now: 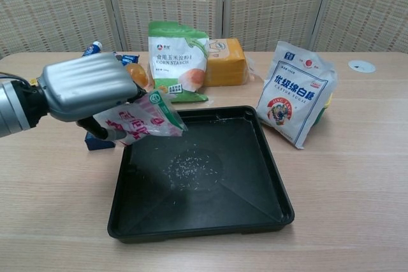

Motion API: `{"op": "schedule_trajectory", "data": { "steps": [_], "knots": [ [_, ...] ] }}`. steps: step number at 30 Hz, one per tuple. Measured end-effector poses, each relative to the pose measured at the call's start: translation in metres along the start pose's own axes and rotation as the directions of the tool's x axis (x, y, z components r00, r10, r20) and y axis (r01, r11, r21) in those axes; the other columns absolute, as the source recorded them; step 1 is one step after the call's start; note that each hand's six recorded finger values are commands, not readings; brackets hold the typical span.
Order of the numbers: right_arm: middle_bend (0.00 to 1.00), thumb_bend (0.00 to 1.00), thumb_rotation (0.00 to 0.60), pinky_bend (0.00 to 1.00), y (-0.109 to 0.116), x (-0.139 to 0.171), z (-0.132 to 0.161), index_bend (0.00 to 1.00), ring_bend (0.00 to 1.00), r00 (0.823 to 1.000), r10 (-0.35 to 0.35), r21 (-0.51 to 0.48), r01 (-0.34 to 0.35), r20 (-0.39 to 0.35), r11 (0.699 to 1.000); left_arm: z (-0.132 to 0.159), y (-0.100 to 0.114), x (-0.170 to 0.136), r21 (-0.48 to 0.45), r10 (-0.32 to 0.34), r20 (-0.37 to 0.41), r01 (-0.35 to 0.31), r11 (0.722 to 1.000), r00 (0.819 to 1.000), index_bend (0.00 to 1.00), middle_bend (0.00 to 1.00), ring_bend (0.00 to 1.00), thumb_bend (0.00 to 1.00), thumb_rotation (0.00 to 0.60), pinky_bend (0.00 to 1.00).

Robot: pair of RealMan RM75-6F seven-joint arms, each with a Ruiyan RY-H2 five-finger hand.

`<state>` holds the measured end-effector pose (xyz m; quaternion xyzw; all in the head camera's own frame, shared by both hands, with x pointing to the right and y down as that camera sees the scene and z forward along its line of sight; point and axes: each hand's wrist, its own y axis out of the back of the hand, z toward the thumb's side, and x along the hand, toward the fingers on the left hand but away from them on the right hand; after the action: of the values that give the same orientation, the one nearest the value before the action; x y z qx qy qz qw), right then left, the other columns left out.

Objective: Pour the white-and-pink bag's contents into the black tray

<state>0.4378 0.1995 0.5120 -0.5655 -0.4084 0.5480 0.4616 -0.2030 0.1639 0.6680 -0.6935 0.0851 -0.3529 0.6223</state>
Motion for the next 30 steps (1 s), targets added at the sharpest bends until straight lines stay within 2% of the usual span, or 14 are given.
{"op": "schedule_trajectory", "data": {
  "steps": [3,9,12,16,22,26,30],
  "knots": [
    [0.04,0.34,0.6,0.06,0.001,0.0,0.0,0.0,0.12,1.0,-0.002,0.003,0.002,0.002,1.0,-0.008,-0.001,-0.003,-0.121,0.035,-0.036,-0.039,0.992,0.999,0.47,0.77,0.7,0.5,0.6,0.73],
    [0.04,0.34,0.6,0.06,0.001,0.0,0.0,0.0,0.12,1.0,0.0,0.008,0.0,0.008,1.0,-0.028,-0.008,-0.014,-0.305,0.113,-0.125,-0.147,0.941,0.986,0.46,0.77,0.69,0.5,0.6,0.73],
    [0.04,0.34,0.6,0.06,0.002,0.001,0.001,0.0,0.12,1.0,0.0,0.008,0.0,0.008,1.0,-0.034,-0.013,-0.022,-0.395,0.137,-0.168,-0.194,0.898,0.976,0.46,0.77,0.69,0.5,0.6,0.73],
    [0.04,0.34,0.6,0.06,0.002,0.0,0.002,0.0,0.12,1.0,0.0,0.009,0.0,0.008,1.0,-0.042,-0.021,-0.033,-0.511,0.158,-0.23,-0.257,0.82,0.96,0.46,0.76,0.69,0.5,0.6,0.73],
    [0.04,0.34,0.6,0.06,0.002,0.0,0.003,0.0,0.12,1.0,0.002,0.009,-0.002,0.01,1.0,-0.05,-0.043,-0.05,-0.617,0.154,-0.302,-0.316,0.721,0.941,0.44,0.74,0.67,0.5,0.6,0.73],
    [0.04,0.34,0.6,0.06,0.002,0.0,0.002,0.0,0.12,1.0,0.005,0.008,-0.005,0.015,1.0,-0.05,-0.056,-0.056,-0.631,0.147,-0.322,-0.328,0.703,0.935,0.44,0.74,0.66,0.5,0.6,0.73],
    [0.04,0.34,0.6,0.06,0.003,0.001,0.002,0.0,0.12,1.0,0.003,0.01,-0.004,0.02,1.0,-0.05,-0.068,-0.06,-0.631,0.137,-0.327,-0.324,0.704,0.935,0.42,0.73,0.65,0.48,0.6,0.72]
  ]
}}
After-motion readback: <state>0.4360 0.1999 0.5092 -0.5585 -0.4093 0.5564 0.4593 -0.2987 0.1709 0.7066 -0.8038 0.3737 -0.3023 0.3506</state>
